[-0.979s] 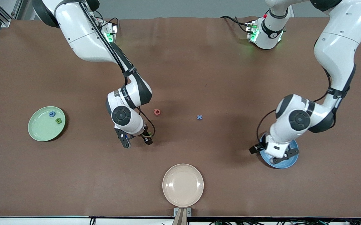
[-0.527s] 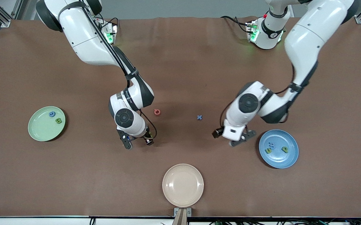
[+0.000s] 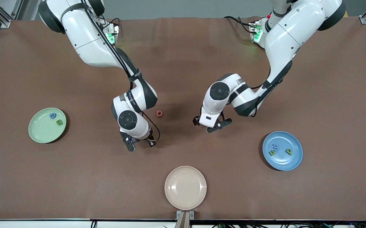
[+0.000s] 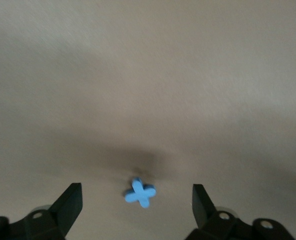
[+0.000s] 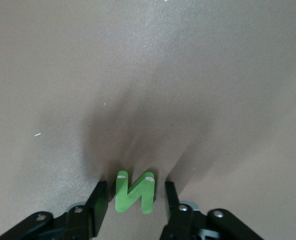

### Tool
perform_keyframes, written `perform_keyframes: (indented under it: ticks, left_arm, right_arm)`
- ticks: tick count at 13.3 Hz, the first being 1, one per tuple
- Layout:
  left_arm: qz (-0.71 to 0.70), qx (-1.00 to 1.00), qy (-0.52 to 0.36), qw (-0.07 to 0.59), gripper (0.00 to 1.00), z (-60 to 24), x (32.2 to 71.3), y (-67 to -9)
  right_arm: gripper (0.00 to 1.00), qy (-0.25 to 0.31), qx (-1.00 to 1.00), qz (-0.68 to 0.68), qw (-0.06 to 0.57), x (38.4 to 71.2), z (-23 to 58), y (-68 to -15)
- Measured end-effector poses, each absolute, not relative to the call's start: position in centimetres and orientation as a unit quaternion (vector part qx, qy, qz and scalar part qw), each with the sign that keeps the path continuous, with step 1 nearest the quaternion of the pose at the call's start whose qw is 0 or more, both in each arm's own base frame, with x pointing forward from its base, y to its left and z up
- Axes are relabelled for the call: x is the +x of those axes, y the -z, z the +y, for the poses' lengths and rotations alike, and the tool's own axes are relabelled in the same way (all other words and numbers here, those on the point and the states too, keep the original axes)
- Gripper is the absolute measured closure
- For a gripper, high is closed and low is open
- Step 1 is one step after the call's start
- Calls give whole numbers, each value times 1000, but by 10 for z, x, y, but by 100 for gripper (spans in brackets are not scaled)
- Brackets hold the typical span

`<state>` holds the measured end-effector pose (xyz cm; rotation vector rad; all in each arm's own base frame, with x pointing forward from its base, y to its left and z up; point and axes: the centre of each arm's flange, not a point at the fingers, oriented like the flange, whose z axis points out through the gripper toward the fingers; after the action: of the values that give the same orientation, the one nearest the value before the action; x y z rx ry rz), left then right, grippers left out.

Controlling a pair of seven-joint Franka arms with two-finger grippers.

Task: Sort upper and lower case letters into plates
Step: 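Grasp the green N with the right gripper while the left gripper grasps the x, then place the N on the green plate while the left gripper places the x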

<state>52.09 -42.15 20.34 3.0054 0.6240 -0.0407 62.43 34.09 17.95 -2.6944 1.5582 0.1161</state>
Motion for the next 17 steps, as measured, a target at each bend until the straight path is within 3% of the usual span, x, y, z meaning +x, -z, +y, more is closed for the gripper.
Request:
perform_keyframes:
  ticks: [1, 2, 3, 4, 8, 10, 11, 13, 14, 16, 17]
  left_arm:
    - [199, 979, 14, 35, 5, -426, 517, -199]
    - [194, 980, 13, 31, 14, -430, 513, -194]
    - [187, 982, 10, 25, 17, -433, 508, -188]
    - [176, 984, 3, 19, 17, -438, 504, -184]
    - [158, 987, -6, 8, 29, -443, 497, -175]
    - [159, 987, -6, 8, 42, -441, 500, -173]
    - [159, 987, -6, 8, 42, -441, 500, -173]
    - [160, 987, -7, 9, 55, -441, 502, -174]
    - [160, 987, -7, 9, 55, -441, 502, -174]
    - [161, 987, -7, 8, 70, -440, 503, -176]
    - [162, 987, -7, 8, 70, -440, 503, -176]
  right_arm:
    - [56, -37, -865, 500, 14, 625, 341, -180]
    - [57, -37, -865, 500, 14, 624, 341, -180]
    - [65, -36, -865, 500, 15, 625, 342, -181]
    - [67, -36, -866, 499, 14, 625, 342, -181]
    - [67, -31, -877, 479, 12, 629, 338, -185]
    - [67, -48, -889, 456, -12, 637, 320, -199]
    - [67, -63, -899, 433, -26, 642, 303, -215]
    - [67, -88, -922, 375, -36, 652, 253, -266]
    - [67, -96, -935, 339, -32, 655, 220, -293]
    - [67, -104, -958, 265, -19, 651, 139, -333]
    - [67, -106, -968, 228, -15, 645, 95, -343]
